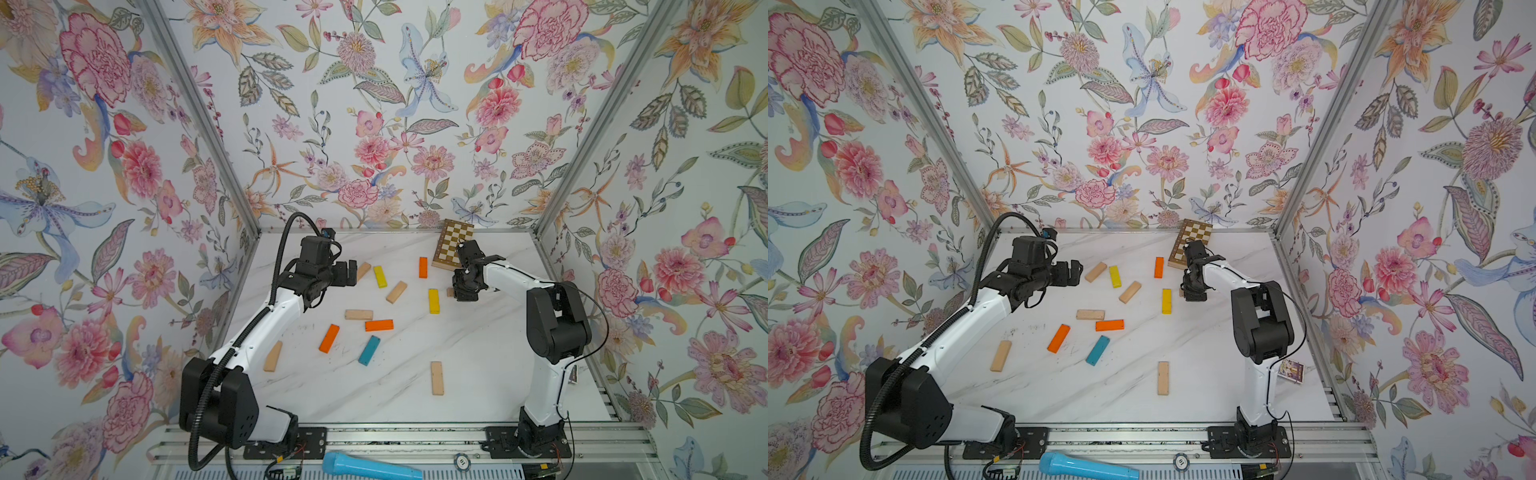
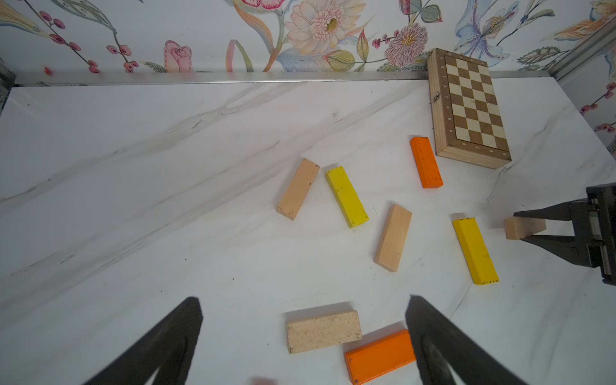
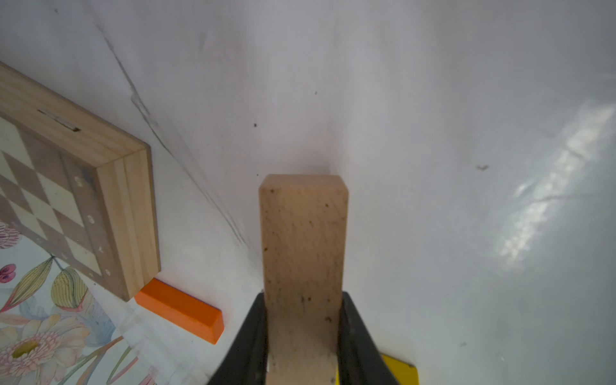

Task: Assemble the number 6 with building blocks
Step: Assemble the building block at the center of the board.

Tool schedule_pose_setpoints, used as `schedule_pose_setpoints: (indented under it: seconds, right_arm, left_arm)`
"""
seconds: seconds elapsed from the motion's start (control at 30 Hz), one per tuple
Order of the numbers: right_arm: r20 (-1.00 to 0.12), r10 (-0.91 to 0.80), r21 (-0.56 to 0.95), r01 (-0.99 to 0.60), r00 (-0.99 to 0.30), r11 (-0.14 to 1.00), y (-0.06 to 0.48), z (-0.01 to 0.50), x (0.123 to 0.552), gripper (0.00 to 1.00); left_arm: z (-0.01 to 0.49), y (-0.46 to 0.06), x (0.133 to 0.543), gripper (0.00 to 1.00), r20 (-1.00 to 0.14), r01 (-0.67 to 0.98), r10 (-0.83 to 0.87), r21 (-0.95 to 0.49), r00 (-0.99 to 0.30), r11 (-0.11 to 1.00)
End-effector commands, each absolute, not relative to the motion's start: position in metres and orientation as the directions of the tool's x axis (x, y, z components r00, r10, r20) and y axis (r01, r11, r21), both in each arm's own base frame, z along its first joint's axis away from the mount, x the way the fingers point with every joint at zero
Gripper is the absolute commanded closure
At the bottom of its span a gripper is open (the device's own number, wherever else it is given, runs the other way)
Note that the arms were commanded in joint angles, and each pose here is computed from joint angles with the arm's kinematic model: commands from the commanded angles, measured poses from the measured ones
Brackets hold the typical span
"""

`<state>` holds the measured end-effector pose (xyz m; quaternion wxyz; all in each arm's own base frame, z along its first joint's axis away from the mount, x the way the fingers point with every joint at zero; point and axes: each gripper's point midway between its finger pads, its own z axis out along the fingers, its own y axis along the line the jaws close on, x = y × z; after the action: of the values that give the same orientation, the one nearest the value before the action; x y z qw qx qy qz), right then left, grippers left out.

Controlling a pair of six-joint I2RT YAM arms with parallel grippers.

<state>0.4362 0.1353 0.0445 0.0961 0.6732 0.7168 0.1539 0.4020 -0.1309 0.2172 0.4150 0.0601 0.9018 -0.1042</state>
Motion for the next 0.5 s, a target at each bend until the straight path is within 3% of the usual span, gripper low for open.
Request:
schedule_pose_setpoints:
  seconds: [0.0,0.47]
  right_arm:
    - [0.032,0.999,0.302,0.953,-0.030,0.019,0.129,0.041,0.432,0.75]
    - [0.013,0.999,0.257,0.965,-0.047,0.042,0.138,0.026,0.440,0.70]
  left_arm:
    - [0.221,-0.135,0.399,0.01,-0.770,0.207,0.021,-0.145,-0.637,0.967]
    - [0.220,-0.135,0.399,0.01,-0.771,0.209,0.032,-0.132,-0.636,0.969]
